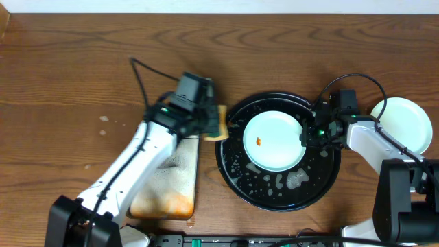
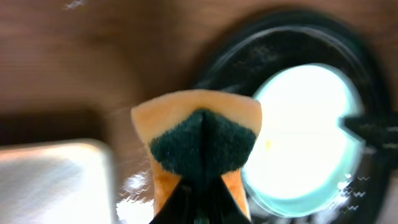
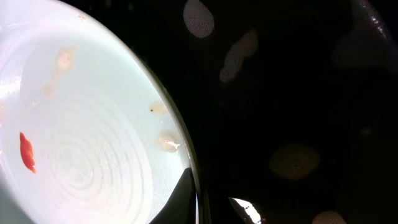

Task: Clean dirty plates on tray and stack at the side
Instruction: 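Move the sponge onto the tilted white plate and scrub with left gripper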

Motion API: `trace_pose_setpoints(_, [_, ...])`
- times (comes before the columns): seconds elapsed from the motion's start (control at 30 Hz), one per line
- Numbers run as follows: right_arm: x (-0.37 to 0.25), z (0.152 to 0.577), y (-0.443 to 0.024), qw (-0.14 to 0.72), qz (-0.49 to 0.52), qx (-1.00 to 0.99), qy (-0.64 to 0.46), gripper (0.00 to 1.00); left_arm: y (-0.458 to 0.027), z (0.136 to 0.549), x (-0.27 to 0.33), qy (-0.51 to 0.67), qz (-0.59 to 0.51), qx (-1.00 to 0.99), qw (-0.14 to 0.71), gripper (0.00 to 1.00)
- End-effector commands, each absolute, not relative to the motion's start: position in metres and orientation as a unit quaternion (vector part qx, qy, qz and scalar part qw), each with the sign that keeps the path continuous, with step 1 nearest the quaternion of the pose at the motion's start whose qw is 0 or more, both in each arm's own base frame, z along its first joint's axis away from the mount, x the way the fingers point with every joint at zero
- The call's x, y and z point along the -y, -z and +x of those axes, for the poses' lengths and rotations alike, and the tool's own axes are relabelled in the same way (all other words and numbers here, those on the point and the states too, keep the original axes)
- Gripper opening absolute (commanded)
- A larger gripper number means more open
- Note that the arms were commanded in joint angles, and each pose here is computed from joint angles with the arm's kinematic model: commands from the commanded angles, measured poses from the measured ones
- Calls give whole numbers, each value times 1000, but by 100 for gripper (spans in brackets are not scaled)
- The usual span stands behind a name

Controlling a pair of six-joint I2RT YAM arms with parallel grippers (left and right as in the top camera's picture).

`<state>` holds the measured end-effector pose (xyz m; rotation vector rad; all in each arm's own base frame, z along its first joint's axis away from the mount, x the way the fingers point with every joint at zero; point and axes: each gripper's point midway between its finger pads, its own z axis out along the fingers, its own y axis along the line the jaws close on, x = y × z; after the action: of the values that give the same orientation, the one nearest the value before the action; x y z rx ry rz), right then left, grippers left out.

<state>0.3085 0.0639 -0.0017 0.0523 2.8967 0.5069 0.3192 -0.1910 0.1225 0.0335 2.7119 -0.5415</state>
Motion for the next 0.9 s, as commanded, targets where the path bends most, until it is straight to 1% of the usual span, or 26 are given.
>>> trace_pose_setpoints(0.0, [-55, 280, 30, 43, 34, -989, -140, 1, -127, 318, 237, 241, 19, -952, 187, 7])
trace_pose_setpoints(0.1, [-54, 280, 30, 42, 34, -989, -140, 1, -112, 317, 261, 248, 30, -951, 181, 7])
trace_pose_setpoints(0.23, [-54, 280, 30, 42, 34, -989, -140, 1, -91, 310, 298, 280, 46, -947, 149, 7])
trace_pose_setpoints(0.33, [-55, 280, 30, 42, 34, -989, -140, 1, -73, 303, 321, 282, 54, -949, 133, 7])
trace_pose_setpoints(0.5, [-55, 280, 30, 42, 33, -989, -140, 1, -64, 292, 351, 282, 82, -948, 120, 7])
trace_pose_setpoints(0.63, [-55, 279, 30, 41, 33, -989, -140, 1, -57, 291, 358, 272, 87, -951, 118, 7])
trace_pose_setpoints(0.87, [-57, 279, 30, 41, 32, -989, -140, 1, -23, 291, 353, 242, 93, -961, 100, 7])
